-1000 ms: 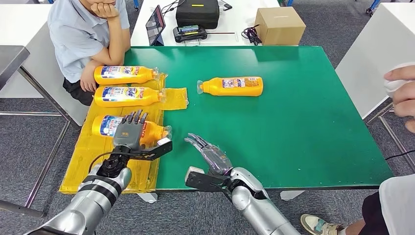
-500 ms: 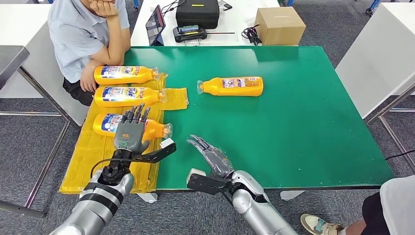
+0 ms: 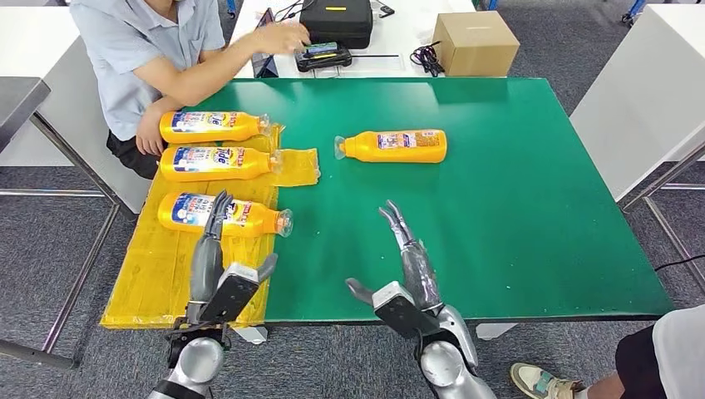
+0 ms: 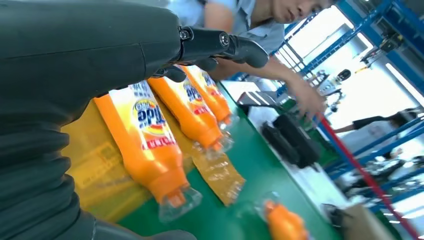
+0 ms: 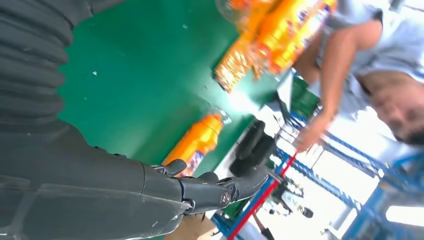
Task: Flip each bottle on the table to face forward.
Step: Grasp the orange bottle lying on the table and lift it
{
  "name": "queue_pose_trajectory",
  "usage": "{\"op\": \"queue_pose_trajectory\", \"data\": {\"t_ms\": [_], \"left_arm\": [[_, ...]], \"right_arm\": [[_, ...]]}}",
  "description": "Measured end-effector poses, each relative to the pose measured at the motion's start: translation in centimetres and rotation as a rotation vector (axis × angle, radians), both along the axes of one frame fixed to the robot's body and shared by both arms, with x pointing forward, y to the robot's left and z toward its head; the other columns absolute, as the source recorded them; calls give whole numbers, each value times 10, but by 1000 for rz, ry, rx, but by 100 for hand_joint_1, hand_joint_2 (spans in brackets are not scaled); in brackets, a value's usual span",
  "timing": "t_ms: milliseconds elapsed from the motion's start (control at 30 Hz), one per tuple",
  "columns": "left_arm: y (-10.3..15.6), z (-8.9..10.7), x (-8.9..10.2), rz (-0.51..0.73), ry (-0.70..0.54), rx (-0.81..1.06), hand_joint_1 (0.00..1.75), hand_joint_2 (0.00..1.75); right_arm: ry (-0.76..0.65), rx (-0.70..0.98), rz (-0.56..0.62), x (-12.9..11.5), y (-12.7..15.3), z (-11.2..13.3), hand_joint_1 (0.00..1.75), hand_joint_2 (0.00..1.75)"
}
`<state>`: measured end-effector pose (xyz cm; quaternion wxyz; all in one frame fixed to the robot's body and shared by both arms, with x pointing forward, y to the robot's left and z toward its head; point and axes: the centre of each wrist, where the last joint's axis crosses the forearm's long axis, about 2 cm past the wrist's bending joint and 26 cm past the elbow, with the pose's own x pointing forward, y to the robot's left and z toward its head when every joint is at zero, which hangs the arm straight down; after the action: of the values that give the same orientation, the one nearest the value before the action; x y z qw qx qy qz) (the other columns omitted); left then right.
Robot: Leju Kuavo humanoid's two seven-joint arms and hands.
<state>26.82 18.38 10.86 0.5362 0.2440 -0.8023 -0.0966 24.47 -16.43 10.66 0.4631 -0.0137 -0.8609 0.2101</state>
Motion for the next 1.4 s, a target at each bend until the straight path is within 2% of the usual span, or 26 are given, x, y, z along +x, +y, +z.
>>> {"op": "queue_pose_trajectory", "data": {"t_ms": [100, 233, 500, 733, 867, 1100, 1400], "left_arm": [[0, -2, -7, -22, 14, -96, 0, 175], [-2, -5, -22, -71, 62, -265, 0, 175], [-5, -8, -51, -147, 125, -515, 0, 175], [-12, -6, -59, -183, 137, -585, 0, 175], [-18, -5, -60, -202, 145, -596, 0, 175], [-26, -2, -61, -233, 168, -620, 0, 175], [-31, 0, -61, -264, 204, -624, 0, 175]], "right_arm": [[-20, 52, -41, -6, -4, 5, 0, 175], [-27, 30, -144, -16, -15, 4, 0, 0], [113, -64, -246, -24, -51, -13, 0, 0], [165, -172, -343, -20, -80, -15, 0, 0], [125, -263, -395, -17, -86, -14, 0, 175], [31, -535, -484, -16, -102, -21, 0, 175], [44, -770, -491, -10, -114, -35, 0, 175]]}}
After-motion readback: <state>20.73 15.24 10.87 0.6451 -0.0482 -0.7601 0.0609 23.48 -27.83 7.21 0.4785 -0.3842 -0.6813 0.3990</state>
